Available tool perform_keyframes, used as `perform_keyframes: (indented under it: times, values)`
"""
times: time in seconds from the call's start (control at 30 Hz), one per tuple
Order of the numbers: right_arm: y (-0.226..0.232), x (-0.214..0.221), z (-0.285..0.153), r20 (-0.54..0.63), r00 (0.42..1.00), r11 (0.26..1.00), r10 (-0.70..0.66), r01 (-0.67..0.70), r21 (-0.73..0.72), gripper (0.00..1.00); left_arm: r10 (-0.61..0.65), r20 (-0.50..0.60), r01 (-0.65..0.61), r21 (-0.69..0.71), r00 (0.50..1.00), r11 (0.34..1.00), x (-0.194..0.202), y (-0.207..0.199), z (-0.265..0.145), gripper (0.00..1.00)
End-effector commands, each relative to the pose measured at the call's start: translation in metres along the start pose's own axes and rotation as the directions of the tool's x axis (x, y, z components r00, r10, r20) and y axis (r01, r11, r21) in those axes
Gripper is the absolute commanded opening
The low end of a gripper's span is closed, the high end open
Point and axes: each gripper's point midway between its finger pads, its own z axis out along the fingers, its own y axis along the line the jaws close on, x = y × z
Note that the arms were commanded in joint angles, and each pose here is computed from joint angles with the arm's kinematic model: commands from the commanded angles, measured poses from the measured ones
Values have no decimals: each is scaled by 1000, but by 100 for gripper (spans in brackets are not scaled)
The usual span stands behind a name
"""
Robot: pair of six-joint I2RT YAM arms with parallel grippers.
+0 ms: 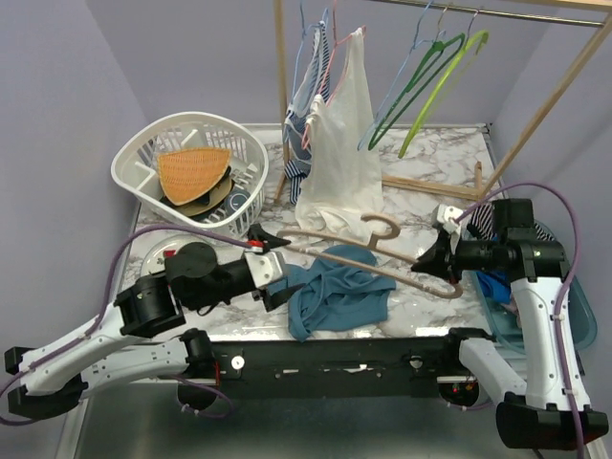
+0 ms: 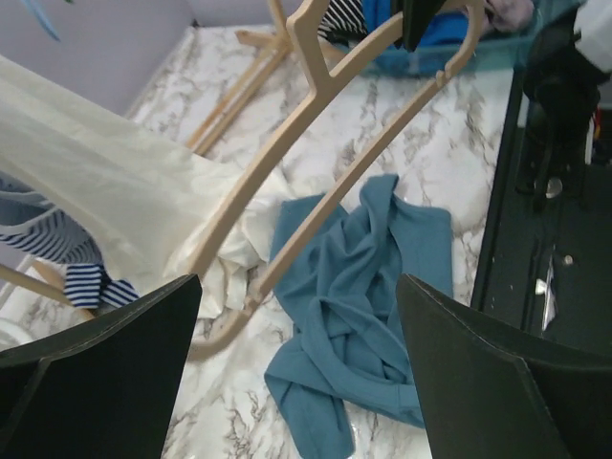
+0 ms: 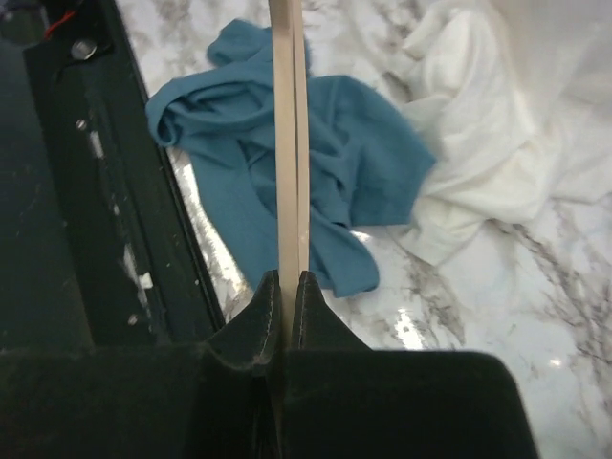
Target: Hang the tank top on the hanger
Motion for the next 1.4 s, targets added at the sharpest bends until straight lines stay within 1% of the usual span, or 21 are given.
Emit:
perform_keyframes:
  times: [0.0, 0.03, 0.13, 0.27, 0.4, 0.47, 0.57, 0.6, 0.67, 0.7, 0.77, 0.83, 0.87, 0.97, 1.03, 1.07, 1.13, 1.17, 1.27, 1.3, 1.37]
  values:
    - [36, 21, 16, 52, 990, 973, -134, 142, -181, 0, 71, -71, -58, 171, 995, 984, 31, -30, 29, 96]
    - [38, 25, 20, 55, 984, 962, -170, 178, -205, 0, 76, -108, -52, 202, 991, 978, 42, -36, 39, 95]
    - [43, 36, 26, 48, 982, 950, -181, 187, -250, 1, 89, -165, -46, 250, 982, 967, 60, -45, 55, 95]
    - [46, 44, 30, 55, 979, 937, -197, 205, -282, 1, 72, -196, -8, 311, 978, 950, 72, -59, 68, 92]
    - [46, 46, 34, 78, 973, 929, -216, 230, -289, 0, 47, -233, 43, 367, 971, 929, 83, -73, 73, 83]
    - [47, 48, 35, 87, 970, 924, -227, 243, -294, 1, 35, -262, 67, 372, 965, 926, 90, -76, 75, 80]
    - [50, 49, 36, 104, 966, 916, -236, 257, -308, 0, 34, -288, 80, 374, 957, 924, 100, -78, 77, 71]
    - [52, 50, 36, 107, 968, 915, -229, 251, -317, 1, 36, -294, 80, 373, 955, 924, 102, -78, 77, 60]
    - [53, 51, 36, 111, 966, 910, -232, 256, -325, 0, 34, -309, 85, 363, 950, 928, 107, -78, 79, 42]
    - [53, 51, 36, 106, 968, 909, -229, 251, -332, 0, 30, -305, 85, 358, 952, 930, 106, -77, 80, 30]
    - [53, 54, 37, 101, 970, 907, -223, 244, -344, 0, 23, -305, 89, 350, 952, 933, 108, -77, 81, 25]
    - [56, 53, 37, 104, 972, 904, -212, 235, -356, 1, 10, -304, 98, 338, 953, 936, 110, -76, 83, 24]
    - [57, 52, 37, 110, 971, 900, -214, 240, -363, 1, 8, -307, 101, 337, 952, 936, 111, -77, 84, 21]
    - [62, 48, 36, 125, 972, 893, -199, 232, -385, 2, -14, -313, 125, 338, 950, 933, 112, -79, 86, 0]
    - [64, 46, 38, 132, 974, 888, -186, 224, -402, 12, -40, -297, 144, 337, 954, 930, 107, -81, 88, 0]
    - [65, 44, 38, 129, 976, 888, -175, 213, -408, 22, -66, -297, 169, 335, 952, 927, 106, -83, 89, 0]
    - [70, 40, 41, 139, 974, 872, -181, 224, -435, 30, -95, -267, 186, 341, 959, 922, 97, -85, 92, 0]
    - [72, 38, 41, 136, 976, 870, -169, 213, -446, 37, -118, -267, 208, 339, 956, 917, 96, -87, 94, 0]
    - [80, 28, 44, 137, 976, 842, -169, 215, -495, 44, -150, -255, 233, 340, 955, 911, 92, -89, 100, 0]
    - [79, 22, 47, 149, 970, 836, -191, 240, -494, 45, -167, -248, 247, 339, 954, 908, 89, -90, 103, 0]
    - [88, 22, 52, 112, 977, 813, -180, 212, -542, 45, -181, -259, 264, 337, 949, 904, 90, -91, 108, 0]
